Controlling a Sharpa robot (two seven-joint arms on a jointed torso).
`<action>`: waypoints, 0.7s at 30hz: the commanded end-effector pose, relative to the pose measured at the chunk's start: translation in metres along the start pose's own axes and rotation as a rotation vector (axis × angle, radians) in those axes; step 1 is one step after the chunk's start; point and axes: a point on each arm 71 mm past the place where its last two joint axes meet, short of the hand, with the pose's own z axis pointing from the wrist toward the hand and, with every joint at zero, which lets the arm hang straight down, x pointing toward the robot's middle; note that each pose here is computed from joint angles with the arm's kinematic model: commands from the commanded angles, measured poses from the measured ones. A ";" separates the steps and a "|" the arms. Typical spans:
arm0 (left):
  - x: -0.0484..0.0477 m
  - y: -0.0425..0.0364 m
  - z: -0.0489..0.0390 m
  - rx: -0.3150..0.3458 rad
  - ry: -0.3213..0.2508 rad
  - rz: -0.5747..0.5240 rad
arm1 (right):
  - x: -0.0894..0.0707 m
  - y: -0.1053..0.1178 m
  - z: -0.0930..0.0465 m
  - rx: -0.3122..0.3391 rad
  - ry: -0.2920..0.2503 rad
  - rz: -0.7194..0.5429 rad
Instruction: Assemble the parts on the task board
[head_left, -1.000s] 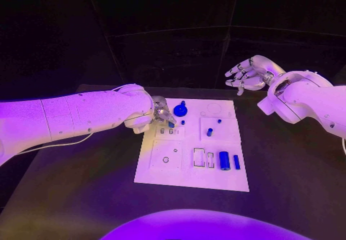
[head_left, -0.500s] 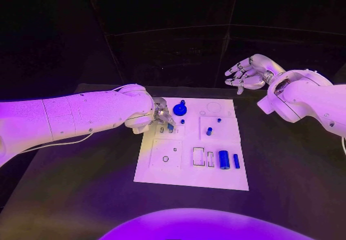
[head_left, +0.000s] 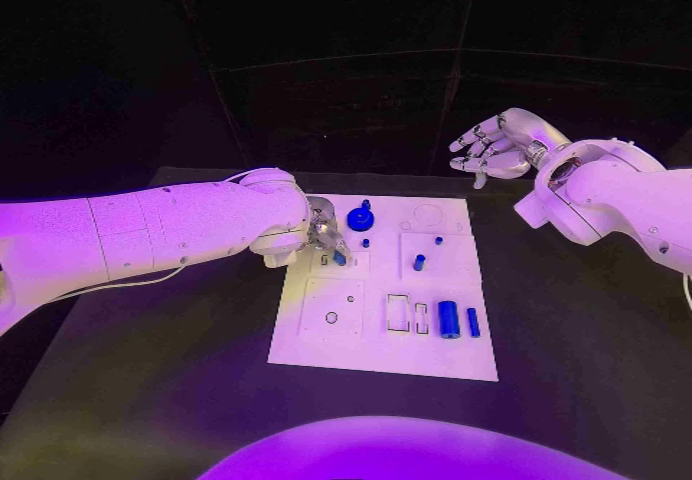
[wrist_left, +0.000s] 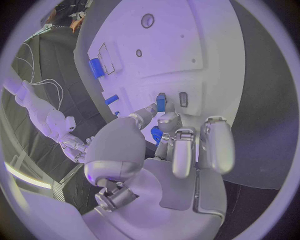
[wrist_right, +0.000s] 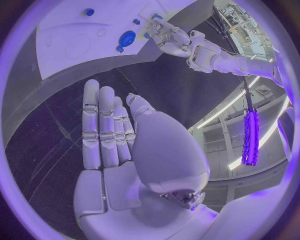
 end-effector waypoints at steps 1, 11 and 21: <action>-0.0003 -0.0002 0.0001 -0.007 0.004 0.019 | 0.000 0.002 0.001 -0.013 0.004 0.001; -0.0006 -0.0004 0.0009 -0.008 0.003 0.019 | 0.000 0.003 0.001 -0.016 0.006 0.002; 0.0023 -0.0012 0.0008 -0.009 0.036 0.043 | 0.000 0.003 0.001 -0.016 0.010 0.007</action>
